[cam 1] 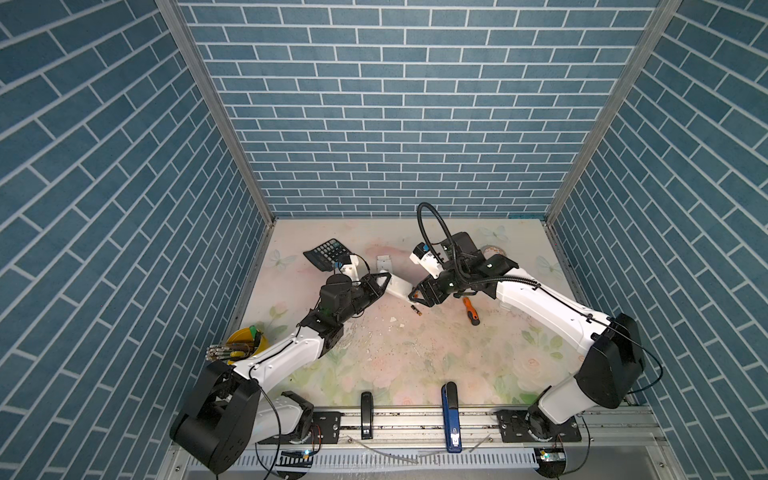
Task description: Unload the batteries from the remote control
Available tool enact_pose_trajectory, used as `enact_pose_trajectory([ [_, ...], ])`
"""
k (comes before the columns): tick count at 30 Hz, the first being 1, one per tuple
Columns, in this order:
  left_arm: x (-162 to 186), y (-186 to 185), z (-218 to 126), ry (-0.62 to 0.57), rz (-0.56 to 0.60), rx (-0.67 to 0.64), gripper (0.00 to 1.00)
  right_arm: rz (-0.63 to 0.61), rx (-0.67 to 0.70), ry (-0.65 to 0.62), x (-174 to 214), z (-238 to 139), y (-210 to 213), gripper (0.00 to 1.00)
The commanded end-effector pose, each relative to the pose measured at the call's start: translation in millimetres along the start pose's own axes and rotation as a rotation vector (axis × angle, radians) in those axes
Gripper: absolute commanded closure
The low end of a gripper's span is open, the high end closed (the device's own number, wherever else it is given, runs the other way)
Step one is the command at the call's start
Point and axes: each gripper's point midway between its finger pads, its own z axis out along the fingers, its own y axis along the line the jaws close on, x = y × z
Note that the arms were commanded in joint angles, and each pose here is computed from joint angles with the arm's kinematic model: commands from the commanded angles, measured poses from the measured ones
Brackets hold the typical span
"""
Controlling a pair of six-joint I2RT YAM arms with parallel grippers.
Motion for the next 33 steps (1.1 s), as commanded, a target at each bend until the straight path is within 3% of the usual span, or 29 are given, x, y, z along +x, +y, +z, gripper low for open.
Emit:
enact_pose_trajectory([
  [1, -17, -21, -9, -0.102, 0.024, 0.082, 1.0, 0.201, 0.01, -0.133, -13, -14, 0, 0.32],
  [7, -30, -31, -13, -0.165, 0.03, 0.108, 1.0, 0.482, -0.096, -0.344, -42, -36, -3, 0.34],
  [9, -29, -30, -8, -0.134, 0.024, 0.071, 1.0, 0.358, -0.097, -0.337, -53, -53, 13, 0.38],
  [11, -21, -24, -3, -0.087, 0.032, 0.015, 1.0, 0.23, 0.046, -0.229, -41, -66, 11, 0.37],
  [14, -4, -2, -5, -0.06, 0.004, -0.06, 1.0, 0.164, 0.192, -0.198, -37, -89, -8, 0.34],
  [19, 29, 29, -19, -0.027, 0.04, -0.18, 1.0, 0.195, 0.198, -0.219, -33, -95, -25, 0.34],
  [24, 67, 45, -22, -0.002, 0.08, -0.216, 1.0, 0.244, 0.22, -0.241, -27, -98, -40, 0.34],
  [33, 96, 70, -16, 0.002, 0.051, -0.251, 1.0, 0.283, 0.238, -0.246, -17, -102, -51, 0.34],
])
